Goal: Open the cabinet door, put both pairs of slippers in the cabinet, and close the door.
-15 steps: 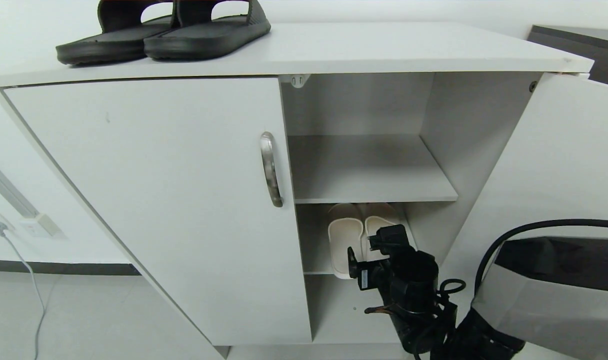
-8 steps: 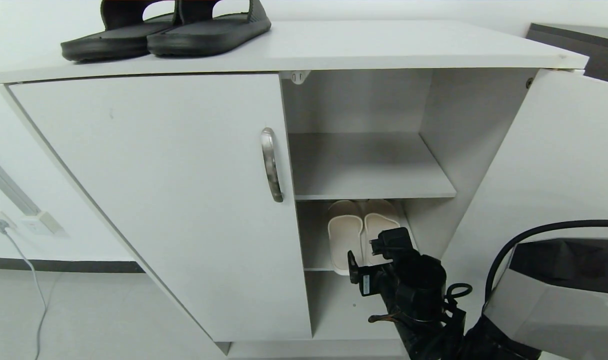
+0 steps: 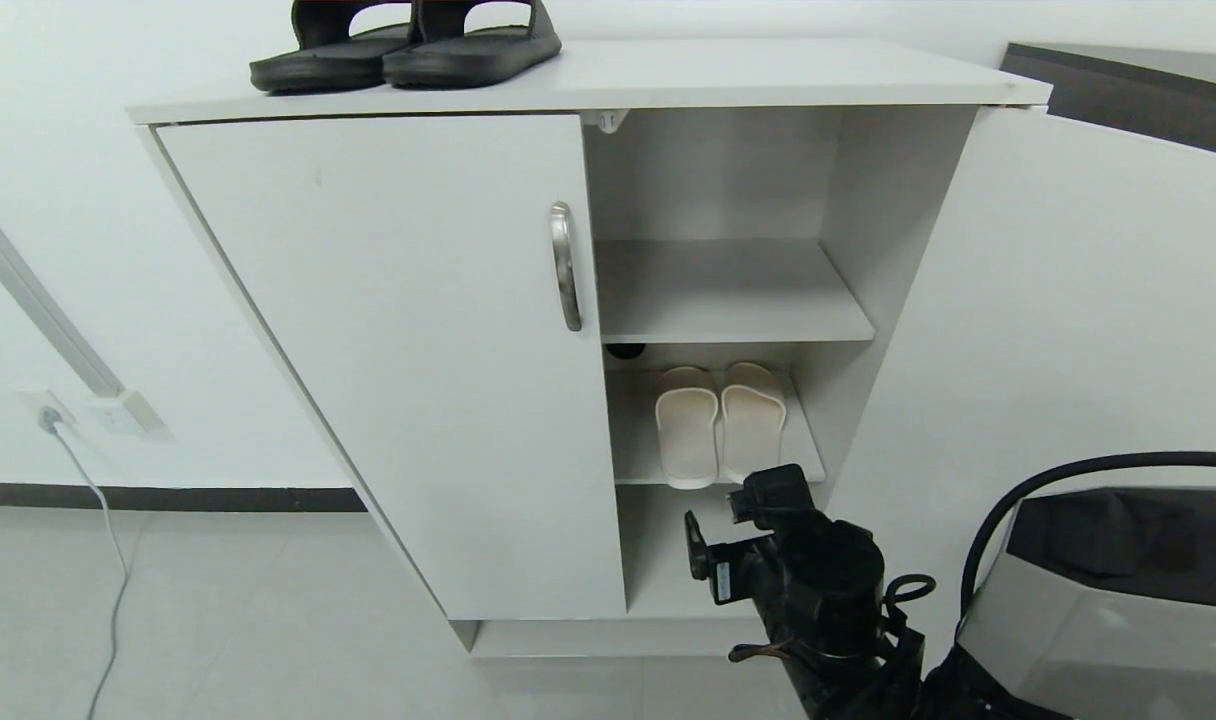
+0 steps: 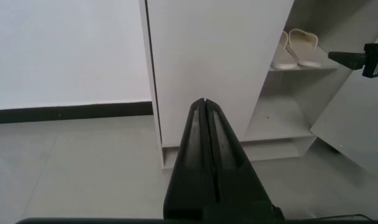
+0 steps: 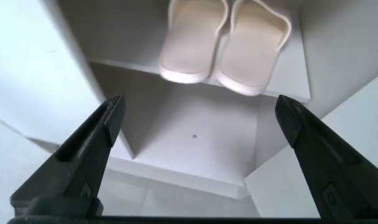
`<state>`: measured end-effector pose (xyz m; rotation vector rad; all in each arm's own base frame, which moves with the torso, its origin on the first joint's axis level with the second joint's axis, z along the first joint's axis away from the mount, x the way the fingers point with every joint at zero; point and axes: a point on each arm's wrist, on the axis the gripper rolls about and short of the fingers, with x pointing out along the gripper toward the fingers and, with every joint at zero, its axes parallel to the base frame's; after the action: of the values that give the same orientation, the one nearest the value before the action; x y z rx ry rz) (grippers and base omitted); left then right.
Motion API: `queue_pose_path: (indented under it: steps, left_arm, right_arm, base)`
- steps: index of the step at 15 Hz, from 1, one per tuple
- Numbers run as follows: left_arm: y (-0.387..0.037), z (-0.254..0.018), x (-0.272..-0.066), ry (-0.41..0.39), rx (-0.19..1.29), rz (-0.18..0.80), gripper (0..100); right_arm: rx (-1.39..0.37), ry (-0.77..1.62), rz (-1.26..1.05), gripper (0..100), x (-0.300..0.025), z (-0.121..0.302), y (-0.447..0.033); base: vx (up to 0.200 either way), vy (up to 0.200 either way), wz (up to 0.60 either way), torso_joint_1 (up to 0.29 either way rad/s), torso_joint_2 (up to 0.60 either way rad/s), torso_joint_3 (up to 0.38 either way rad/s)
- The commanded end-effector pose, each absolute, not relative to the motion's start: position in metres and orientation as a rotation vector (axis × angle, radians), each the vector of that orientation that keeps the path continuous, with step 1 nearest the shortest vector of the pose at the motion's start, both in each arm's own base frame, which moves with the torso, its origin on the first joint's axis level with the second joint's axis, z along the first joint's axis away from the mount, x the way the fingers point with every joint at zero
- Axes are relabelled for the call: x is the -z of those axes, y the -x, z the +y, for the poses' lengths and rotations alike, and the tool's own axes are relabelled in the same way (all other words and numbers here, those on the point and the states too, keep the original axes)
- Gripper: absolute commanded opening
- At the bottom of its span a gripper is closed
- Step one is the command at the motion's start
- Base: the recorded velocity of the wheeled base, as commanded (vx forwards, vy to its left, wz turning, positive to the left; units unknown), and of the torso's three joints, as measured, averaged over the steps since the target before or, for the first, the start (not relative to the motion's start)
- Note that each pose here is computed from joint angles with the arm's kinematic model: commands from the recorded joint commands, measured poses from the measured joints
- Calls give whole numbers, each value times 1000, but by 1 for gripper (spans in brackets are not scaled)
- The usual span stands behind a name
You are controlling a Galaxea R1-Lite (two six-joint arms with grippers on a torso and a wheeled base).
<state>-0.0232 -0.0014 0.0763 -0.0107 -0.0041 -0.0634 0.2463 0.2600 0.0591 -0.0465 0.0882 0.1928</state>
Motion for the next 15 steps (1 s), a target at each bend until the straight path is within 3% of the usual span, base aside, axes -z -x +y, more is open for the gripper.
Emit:
queue_pose_path:
  steps: [1, 4, 15]
  left_arm:
    - [23, -1, -76, 11, 63, -3, 0]
    - [23, -1, -76, 12, 63, -1, 0]
    - [23, -1, -76, 12, 64, -3, 0]
  right_arm:
    - [-193, 44, 95, 100, -59, 255, -243]
    - [-206, 48, 136, 100, -37, 257, -245]
    - [-203, 37, 119, 100, -39, 256, -244]
  base:
    - [0, 0, 0, 0, 0, 0]
    - [0, 0, 0, 0, 0, 0]
    - [0, 0, 0, 1, 1, 41]
